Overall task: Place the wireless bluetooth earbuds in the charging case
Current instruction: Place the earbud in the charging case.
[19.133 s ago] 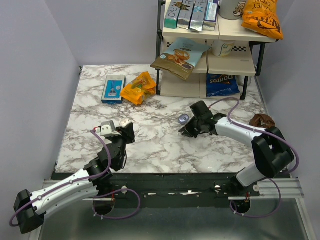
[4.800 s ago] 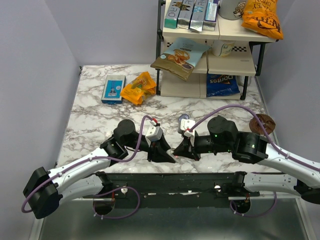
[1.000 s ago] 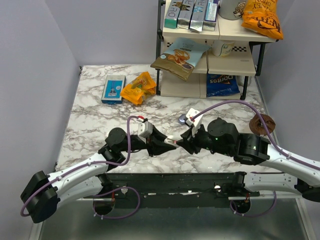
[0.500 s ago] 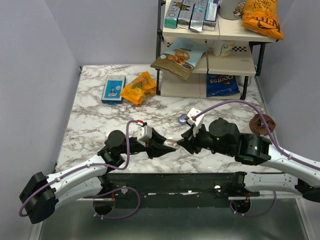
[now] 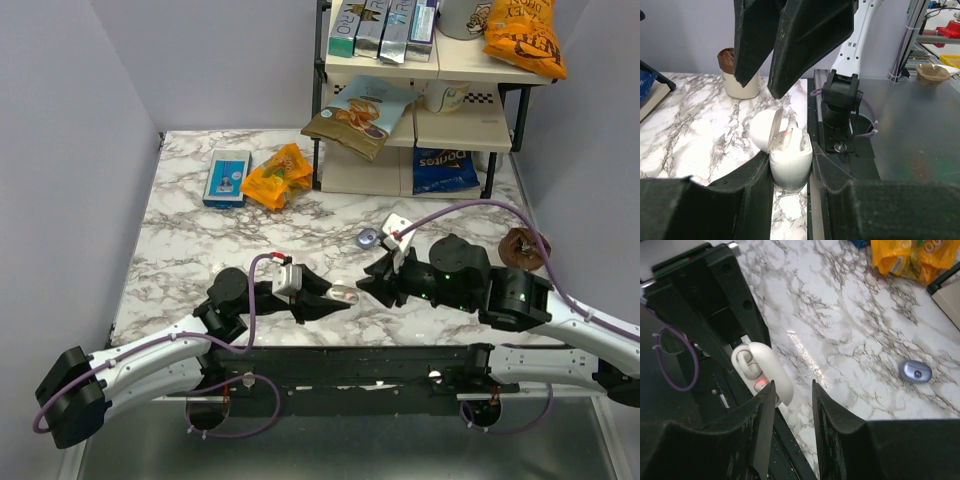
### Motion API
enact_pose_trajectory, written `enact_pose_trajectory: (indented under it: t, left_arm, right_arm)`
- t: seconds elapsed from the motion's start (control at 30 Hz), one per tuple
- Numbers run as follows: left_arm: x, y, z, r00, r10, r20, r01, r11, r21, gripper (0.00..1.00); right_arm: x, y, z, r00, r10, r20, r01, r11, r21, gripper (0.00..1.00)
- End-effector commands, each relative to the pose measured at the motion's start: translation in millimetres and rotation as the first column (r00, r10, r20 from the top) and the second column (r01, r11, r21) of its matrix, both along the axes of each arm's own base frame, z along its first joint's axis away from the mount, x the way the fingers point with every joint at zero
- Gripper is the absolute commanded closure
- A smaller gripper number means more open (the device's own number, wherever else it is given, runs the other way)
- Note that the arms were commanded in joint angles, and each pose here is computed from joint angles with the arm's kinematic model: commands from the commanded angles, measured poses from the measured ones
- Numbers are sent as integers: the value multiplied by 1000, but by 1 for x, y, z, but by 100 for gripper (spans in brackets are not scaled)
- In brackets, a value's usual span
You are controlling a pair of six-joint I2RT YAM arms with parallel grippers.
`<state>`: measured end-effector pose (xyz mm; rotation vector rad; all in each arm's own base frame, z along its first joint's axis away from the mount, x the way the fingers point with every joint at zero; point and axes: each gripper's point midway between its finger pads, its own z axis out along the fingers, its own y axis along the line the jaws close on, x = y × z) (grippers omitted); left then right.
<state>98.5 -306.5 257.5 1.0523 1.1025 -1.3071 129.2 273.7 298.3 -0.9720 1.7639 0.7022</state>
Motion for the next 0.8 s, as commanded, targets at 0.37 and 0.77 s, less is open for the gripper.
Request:
enact_pose_trajectory:
  t: [0.37,0.77]
  left_arm:
    - [8,-3,10,999,36,20,-36,999,3,100]
    - [2,-2,13,999,9,43,-8,1000,-10,100]
  right_arm:
    - [-55,23,16,934,358,-14,-356,932,64,81]
    - [-37,29,3,962,272,-34,-272,962,13,92]
